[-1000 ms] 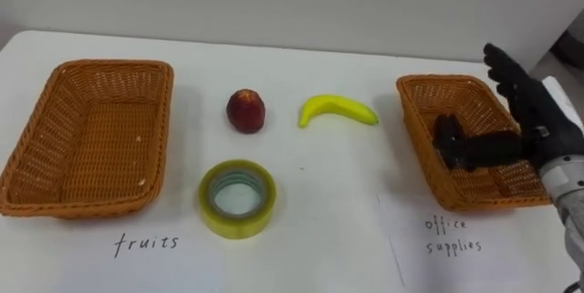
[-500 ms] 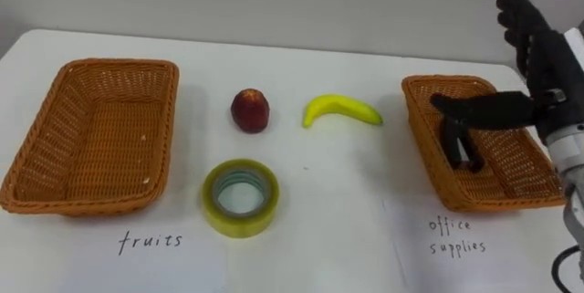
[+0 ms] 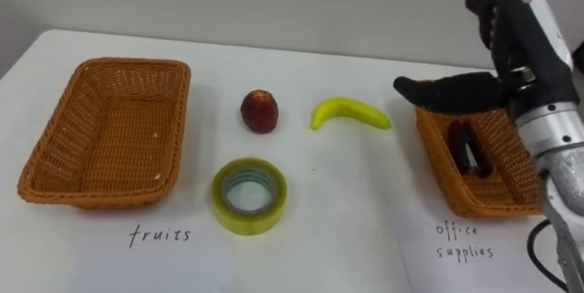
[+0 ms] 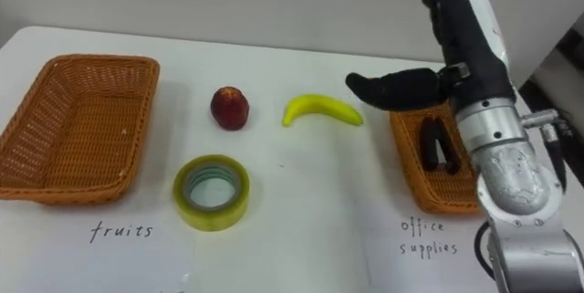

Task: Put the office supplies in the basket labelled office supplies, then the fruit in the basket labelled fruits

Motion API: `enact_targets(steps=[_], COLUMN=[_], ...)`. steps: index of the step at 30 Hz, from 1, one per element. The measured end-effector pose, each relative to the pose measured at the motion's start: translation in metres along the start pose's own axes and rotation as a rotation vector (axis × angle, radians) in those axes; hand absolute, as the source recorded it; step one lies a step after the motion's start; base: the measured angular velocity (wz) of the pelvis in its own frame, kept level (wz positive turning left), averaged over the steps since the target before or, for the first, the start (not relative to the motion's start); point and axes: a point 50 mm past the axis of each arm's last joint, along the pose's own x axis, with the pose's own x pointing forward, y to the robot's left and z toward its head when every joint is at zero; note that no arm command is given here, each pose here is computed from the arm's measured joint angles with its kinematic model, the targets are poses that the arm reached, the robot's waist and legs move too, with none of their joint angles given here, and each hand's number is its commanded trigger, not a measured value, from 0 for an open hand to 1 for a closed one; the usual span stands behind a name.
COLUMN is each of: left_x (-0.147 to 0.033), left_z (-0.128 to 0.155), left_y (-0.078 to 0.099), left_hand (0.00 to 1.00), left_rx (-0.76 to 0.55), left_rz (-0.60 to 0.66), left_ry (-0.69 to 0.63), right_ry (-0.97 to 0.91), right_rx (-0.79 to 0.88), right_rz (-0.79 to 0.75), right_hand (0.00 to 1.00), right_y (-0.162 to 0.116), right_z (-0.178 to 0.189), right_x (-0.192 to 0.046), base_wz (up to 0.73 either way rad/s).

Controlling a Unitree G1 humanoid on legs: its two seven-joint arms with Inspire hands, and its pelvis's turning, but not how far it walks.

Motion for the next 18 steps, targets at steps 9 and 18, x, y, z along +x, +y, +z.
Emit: enact_targets(steps=[9, 18], left_x=[0.0, 0.001], left_z=[0.001, 0.013], left_y=[-0.007, -0.005], left_hand=[0.0, 0.0], left_rx=[0.031, 0.058], left_rz=[-0.024, -0.012], left_ry=[0.013, -0.016], right_ry=[0.008, 0.011], right_rx=[0.0, -0.013], right_rz=[0.078, 0.143], right_hand=[0.0, 0.0], right_y=[0.022, 0.04], right_z=[-0.001, 0.0], right_x=[0.001, 0.0], base_wz=[0.08, 0.06])
